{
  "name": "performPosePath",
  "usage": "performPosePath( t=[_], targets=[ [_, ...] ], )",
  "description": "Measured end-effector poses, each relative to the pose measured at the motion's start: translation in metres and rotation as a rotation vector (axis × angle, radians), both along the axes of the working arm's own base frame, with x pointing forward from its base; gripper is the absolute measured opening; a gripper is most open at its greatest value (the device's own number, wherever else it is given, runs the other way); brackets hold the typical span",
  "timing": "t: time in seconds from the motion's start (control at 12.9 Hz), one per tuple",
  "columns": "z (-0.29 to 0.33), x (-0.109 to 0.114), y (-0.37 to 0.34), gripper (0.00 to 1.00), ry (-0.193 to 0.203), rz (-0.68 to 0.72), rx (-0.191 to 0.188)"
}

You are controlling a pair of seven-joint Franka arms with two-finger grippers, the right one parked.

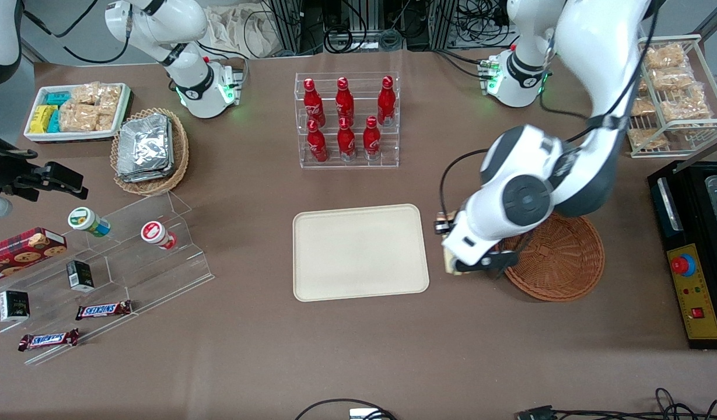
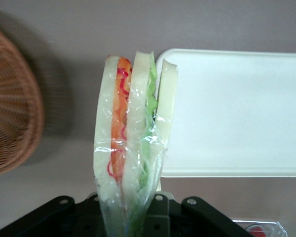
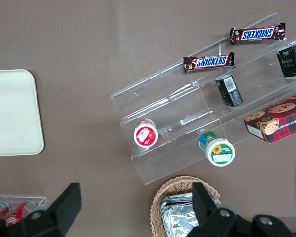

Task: Place sandwich from basket to tray
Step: 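Carry the sandwich with the left gripper over the cream tray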

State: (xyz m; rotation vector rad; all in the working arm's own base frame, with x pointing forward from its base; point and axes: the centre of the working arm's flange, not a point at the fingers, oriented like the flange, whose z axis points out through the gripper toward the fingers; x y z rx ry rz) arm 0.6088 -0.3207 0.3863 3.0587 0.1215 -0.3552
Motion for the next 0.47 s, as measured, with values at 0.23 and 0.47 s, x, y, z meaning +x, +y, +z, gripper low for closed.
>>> performPosePath(
  t=[0.23,0.47],
  targets=[
    [-0.062,-0.006,-0.044,0.18,0.025,-0.036,-0.02],
    [-0.129,-0.008,-0.061,0.18,0.057,-0.01,-0.028]
  ],
)
